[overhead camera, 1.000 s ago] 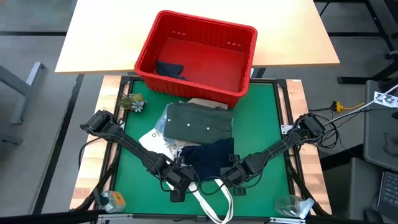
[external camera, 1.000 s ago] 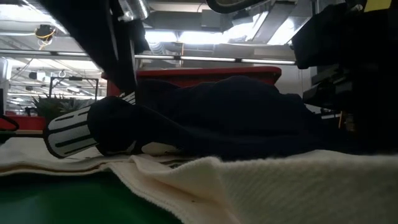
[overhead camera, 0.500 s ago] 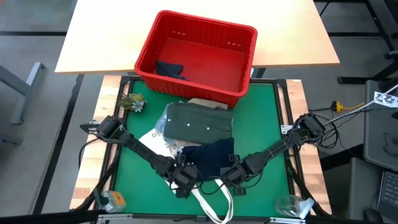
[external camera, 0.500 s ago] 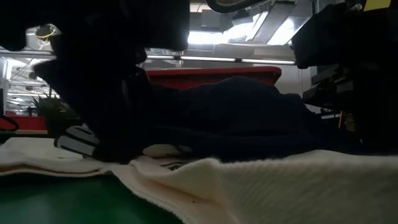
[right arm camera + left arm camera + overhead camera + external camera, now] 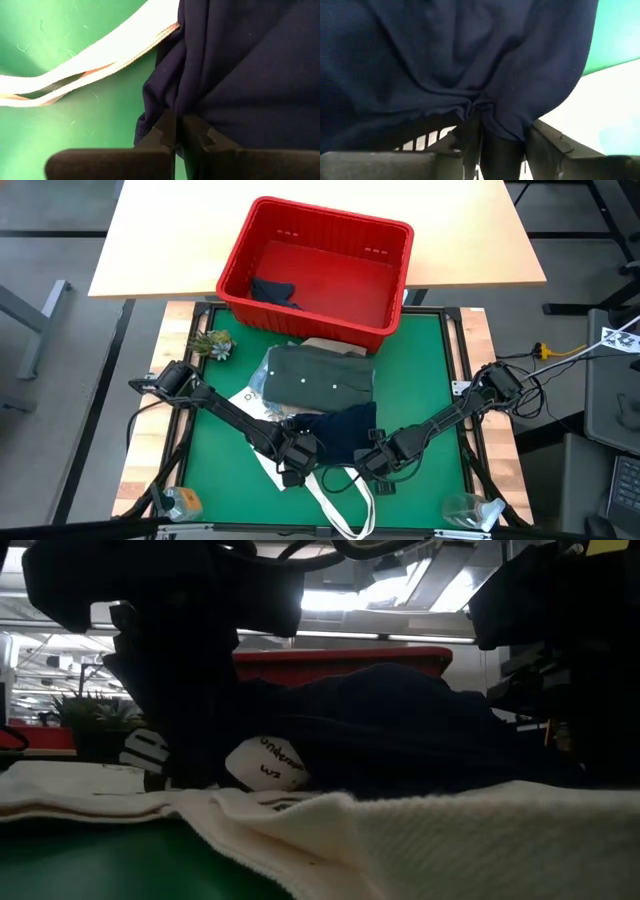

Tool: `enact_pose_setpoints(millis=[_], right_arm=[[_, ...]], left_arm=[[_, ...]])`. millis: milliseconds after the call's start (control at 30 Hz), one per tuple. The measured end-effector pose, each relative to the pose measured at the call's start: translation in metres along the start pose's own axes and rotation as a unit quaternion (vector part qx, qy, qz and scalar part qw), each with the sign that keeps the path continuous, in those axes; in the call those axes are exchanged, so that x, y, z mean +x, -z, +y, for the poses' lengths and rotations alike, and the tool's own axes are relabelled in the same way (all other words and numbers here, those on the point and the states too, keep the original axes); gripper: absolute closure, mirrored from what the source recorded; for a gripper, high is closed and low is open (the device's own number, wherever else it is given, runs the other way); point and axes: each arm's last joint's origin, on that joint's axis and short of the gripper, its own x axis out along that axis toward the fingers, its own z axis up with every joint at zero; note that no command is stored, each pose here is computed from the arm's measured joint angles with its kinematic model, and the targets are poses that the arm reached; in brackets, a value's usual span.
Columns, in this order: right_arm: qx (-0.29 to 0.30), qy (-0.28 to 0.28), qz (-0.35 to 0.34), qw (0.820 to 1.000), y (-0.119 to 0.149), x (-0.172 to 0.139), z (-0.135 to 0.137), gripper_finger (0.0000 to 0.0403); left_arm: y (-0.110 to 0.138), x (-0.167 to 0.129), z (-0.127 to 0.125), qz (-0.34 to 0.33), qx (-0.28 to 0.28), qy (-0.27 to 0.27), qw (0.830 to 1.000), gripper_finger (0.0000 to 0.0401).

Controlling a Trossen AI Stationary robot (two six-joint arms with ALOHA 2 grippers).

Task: Fold Laundry from Bin
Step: Stack the dark blue boxers on top of the green shirt

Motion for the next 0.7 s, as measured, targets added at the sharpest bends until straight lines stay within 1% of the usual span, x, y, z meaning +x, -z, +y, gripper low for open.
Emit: enact_pose_setpoints(millis=[167,267,400,500,600,633,700], right_arm=[[0.000,0.000,0.000,1.000,0.000,0.000,0.000,0.0397],[0.000,0.000,0.000,1.000,0.000,0.000,0.000,0.0394],[0.000,0.000,0.000,1.000,0.000,0.000,0.000,0.0396],[0.000,0.000,0.000,1.000,0.000,0.000,0.000,0.0399],[-0.001,-0.003,-0.007,1.000,0.000,-0.005,0.001,0.0400],[-0.001,-0.005,-0.011,1.000,-0.001,-0.008,0.001,0.0401],[-0.001,-0.006,-0.012,1.000,-0.003,-0.015,0.003,0.0401]], left_arm=[[0.000,0.000,0.001,0.012,0.003,0.013,1.000,0.0288],[0.000,0.000,0.000,0.017,0.023,0.020,0.999,0.0292],[0.000,0.000,0.001,0.014,0.021,0.018,1.000,0.0297],[-0.001,0.000,0.001,0.013,0.018,0.017,1.000,0.0326],[-0.001,0.000,0.001,0.016,0.007,0.021,1.000,0.0376],[-0.001,-0.001,0.000,0.019,0.006,0.024,1.000,0.0384],[-0.004,-0.005,-0.001,0.025,0.008,0.032,0.999,0.0385]])
